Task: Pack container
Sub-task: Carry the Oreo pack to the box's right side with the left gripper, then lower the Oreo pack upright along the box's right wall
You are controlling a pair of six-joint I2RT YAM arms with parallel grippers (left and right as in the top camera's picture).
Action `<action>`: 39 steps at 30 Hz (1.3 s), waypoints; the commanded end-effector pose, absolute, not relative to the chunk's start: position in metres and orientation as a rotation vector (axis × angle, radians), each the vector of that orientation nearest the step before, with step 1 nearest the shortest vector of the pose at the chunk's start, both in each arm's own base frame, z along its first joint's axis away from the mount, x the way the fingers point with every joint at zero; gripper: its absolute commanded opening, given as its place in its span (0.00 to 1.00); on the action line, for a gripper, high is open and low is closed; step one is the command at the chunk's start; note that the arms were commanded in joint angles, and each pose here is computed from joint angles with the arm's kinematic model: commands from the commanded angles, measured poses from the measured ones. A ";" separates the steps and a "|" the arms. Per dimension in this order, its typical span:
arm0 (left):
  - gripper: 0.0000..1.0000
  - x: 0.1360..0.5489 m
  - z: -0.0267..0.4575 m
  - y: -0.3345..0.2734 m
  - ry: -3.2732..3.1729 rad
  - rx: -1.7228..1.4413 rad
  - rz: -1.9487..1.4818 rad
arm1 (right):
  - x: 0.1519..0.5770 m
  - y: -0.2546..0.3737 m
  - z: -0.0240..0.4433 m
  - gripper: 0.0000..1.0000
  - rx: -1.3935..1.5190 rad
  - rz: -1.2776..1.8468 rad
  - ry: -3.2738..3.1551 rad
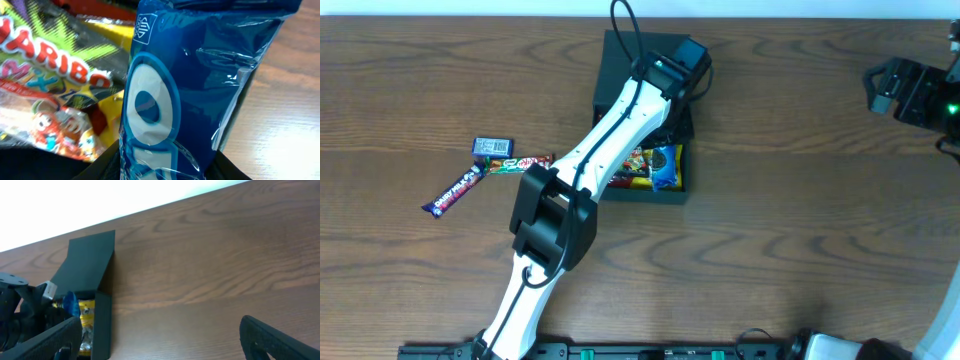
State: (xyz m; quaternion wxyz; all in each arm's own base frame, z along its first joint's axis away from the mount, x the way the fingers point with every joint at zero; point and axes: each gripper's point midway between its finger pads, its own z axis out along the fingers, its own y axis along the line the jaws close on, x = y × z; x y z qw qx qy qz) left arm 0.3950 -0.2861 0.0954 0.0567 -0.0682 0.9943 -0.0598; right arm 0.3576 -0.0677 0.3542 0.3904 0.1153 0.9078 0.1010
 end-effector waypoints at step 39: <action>0.22 0.395 0.072 -0.310 3.001 -0.058 -0.230 | 0.351 -0.069 0.362 0.99 0.278 0.241 2.291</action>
